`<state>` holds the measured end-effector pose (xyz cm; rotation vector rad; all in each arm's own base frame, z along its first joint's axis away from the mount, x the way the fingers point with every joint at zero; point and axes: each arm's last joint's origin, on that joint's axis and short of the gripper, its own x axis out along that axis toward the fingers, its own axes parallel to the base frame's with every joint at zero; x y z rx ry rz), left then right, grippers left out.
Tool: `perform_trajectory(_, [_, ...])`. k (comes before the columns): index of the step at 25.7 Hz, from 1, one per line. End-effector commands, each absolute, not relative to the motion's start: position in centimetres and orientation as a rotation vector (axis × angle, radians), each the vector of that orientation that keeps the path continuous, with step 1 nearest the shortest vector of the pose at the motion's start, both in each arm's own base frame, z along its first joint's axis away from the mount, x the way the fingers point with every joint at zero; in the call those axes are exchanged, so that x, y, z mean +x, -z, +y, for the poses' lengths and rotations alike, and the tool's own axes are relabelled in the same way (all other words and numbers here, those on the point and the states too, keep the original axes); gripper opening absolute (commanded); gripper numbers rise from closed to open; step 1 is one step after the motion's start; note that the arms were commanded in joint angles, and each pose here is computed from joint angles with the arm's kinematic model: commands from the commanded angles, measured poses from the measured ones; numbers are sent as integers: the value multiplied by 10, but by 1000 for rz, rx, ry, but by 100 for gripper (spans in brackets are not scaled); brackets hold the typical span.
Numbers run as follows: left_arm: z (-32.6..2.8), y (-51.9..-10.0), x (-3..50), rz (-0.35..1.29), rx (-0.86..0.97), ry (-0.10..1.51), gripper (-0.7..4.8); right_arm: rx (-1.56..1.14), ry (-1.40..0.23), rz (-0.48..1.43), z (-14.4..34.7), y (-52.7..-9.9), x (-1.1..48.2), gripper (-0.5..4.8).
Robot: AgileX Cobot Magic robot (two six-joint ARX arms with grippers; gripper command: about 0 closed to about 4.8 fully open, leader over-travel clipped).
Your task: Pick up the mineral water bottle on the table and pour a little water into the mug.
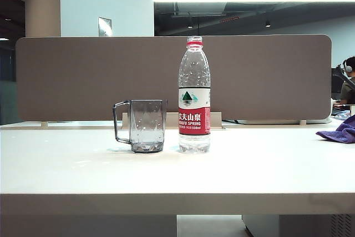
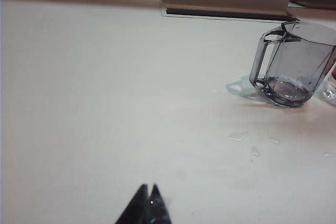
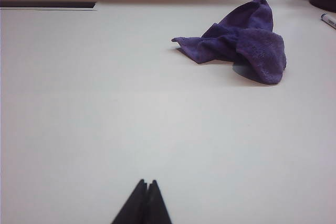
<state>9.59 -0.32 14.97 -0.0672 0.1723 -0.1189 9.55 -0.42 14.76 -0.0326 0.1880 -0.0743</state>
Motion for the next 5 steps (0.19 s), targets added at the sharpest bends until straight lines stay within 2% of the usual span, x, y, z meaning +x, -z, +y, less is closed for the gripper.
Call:
perform_trajectory(1, [-4, -150, 96, 171, -60, 126, -5, -34, 73, 181, -4, -146, 96, -1])
perform_trajectory(5, [-4, -150, 96, 171, -60, 126, -5, -34, 73, 181, -4, -146, 96, -1])
